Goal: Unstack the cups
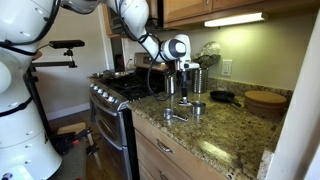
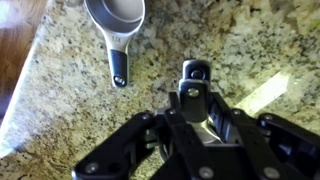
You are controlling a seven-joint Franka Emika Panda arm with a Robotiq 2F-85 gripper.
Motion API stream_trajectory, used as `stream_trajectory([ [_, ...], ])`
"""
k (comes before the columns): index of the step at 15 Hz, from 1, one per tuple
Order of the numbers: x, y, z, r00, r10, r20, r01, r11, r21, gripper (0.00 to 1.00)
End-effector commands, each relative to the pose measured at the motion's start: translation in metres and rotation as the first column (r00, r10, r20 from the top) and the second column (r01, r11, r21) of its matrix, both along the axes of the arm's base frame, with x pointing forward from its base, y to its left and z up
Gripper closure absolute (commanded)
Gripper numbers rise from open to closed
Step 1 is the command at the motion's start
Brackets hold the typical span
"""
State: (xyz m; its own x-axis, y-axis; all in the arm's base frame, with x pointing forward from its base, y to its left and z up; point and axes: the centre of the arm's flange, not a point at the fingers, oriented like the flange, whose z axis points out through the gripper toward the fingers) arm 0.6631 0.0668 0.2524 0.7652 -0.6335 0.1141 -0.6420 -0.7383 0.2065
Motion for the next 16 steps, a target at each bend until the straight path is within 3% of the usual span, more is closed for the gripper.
stream_trajectory([
  [1, -0.0081, -0.0039, 0.0138, 1.0, -0.017, -0.017, 0.017, 1.0, -0.012, 0.72],
  [9, -0.0085, -0.0037, 0.0206, 1.0, -0.018, -0.022, 0.017, 1.0, -0.024, 0.97],
  [11, -0.0082, -0.0039, 0.0204, 1.0, -0.018, -0.022, 0.017, 1.0, -0.024, 0.92],
  [16, -0.0086, -0.0035, 0.0227, 1.0, -0.014, -0.025, 0.013, 0.999, -0.029, 0.96],
])
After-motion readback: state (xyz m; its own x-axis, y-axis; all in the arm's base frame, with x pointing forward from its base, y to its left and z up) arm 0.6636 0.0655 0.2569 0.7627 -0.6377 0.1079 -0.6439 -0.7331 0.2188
